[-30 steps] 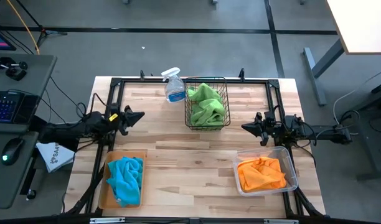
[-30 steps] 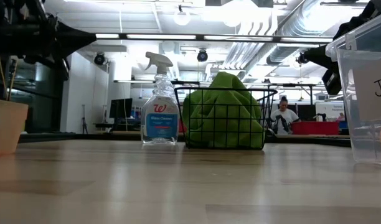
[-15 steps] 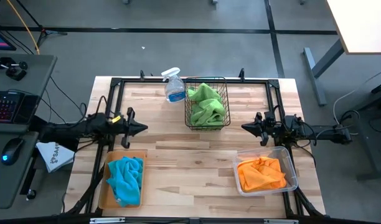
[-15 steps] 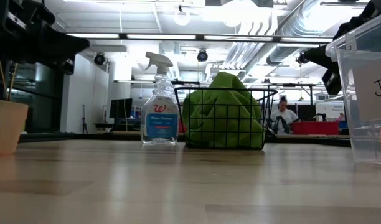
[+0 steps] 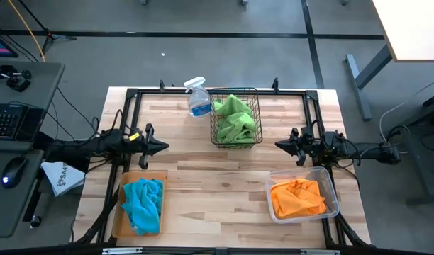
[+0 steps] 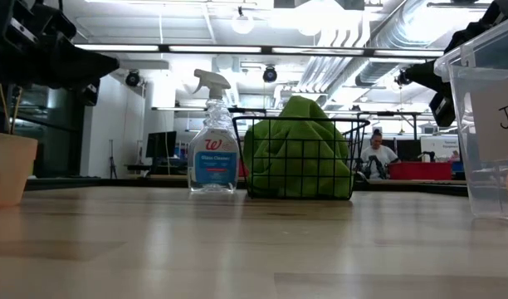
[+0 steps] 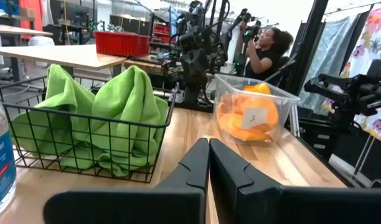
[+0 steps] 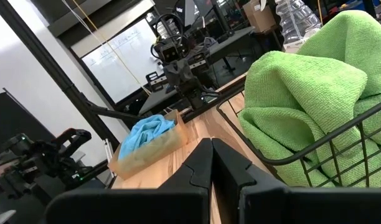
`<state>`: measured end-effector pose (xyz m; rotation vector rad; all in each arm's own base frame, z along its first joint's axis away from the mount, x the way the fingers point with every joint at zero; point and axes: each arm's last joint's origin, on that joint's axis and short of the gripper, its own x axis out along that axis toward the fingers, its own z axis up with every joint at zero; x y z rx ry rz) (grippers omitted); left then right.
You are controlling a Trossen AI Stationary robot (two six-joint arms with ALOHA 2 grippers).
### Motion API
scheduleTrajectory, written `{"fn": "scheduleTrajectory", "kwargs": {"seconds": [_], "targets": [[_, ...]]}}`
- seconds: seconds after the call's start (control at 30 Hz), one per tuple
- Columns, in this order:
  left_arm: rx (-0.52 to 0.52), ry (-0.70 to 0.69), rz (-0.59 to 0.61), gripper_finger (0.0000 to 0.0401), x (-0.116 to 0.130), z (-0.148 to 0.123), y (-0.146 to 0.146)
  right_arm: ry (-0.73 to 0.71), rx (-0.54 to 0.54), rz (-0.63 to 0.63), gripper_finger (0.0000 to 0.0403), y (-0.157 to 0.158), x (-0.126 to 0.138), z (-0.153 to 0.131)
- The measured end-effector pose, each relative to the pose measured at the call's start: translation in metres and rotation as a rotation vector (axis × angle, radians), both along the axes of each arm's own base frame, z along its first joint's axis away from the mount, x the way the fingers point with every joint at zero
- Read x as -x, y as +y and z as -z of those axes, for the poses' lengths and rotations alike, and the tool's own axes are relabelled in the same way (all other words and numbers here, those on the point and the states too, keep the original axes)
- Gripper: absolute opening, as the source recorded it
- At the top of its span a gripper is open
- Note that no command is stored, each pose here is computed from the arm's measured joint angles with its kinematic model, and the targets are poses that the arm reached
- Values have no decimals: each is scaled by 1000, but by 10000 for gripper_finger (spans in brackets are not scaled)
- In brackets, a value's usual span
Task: Sort microfiber towel by color & place in baskets
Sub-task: Return to Home Position
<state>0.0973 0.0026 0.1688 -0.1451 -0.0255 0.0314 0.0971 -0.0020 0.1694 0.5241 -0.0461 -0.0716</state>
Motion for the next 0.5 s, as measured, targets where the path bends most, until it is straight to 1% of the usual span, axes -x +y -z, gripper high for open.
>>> {"fn": "scheduleTrajectory", "kwargs": {"seconds": [0.5], "targets": [[0,9,0,0,0,1,0,0,0,0,0,0,0,0]]}}
